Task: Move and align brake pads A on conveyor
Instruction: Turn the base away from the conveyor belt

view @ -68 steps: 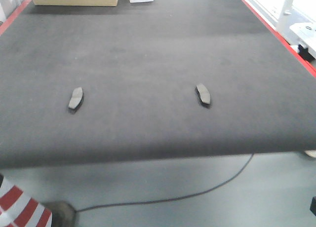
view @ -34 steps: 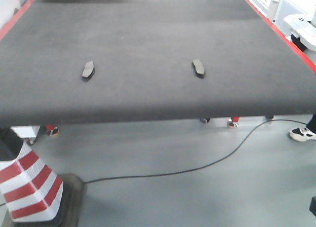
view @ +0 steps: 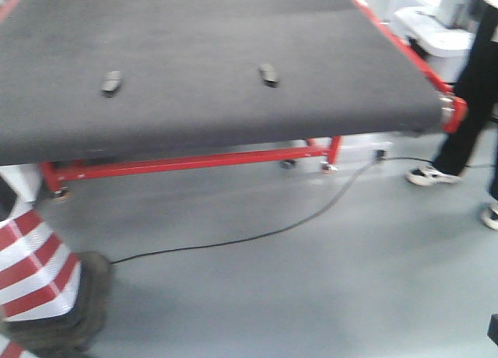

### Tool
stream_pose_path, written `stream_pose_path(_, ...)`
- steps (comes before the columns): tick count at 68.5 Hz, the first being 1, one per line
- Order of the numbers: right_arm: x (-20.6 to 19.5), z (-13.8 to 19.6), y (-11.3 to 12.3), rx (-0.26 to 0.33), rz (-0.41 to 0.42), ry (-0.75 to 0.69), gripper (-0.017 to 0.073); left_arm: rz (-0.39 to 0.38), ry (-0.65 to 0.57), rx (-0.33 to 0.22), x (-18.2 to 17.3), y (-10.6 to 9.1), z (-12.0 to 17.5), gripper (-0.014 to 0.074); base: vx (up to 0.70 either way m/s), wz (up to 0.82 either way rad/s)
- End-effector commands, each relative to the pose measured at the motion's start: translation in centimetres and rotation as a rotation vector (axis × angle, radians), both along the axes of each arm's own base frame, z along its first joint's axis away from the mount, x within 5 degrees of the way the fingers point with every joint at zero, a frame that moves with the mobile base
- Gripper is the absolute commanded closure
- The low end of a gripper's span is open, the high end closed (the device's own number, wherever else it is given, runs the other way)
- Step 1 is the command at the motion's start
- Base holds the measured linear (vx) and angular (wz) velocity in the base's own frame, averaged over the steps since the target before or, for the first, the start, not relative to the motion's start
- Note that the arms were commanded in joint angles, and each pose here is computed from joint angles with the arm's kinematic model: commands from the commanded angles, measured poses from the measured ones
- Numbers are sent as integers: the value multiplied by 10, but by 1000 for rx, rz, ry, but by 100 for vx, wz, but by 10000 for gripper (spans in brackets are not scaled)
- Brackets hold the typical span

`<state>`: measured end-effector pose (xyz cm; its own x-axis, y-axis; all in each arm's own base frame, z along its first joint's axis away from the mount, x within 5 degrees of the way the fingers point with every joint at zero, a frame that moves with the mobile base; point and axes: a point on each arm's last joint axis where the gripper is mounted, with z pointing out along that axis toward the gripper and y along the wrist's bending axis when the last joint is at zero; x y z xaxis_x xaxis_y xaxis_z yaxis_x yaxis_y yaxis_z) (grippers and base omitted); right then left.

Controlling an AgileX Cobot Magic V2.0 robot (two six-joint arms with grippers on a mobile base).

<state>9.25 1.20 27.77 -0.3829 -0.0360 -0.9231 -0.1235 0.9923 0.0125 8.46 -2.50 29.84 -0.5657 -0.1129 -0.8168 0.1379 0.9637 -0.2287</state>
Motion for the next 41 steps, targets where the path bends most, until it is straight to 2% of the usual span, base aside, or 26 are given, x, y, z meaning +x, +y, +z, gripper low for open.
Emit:
stream_pose_path(1, 3, 14, 0, -5, -2, -88, 569, -3, -78, -30, 3, -2, 12, 600, -18, -47)
stream_pose_path(41, 3, 14, 0, -5, -2, -88, 569, -3, -77, -30, 4, -2, 12, 600, -9, -53)
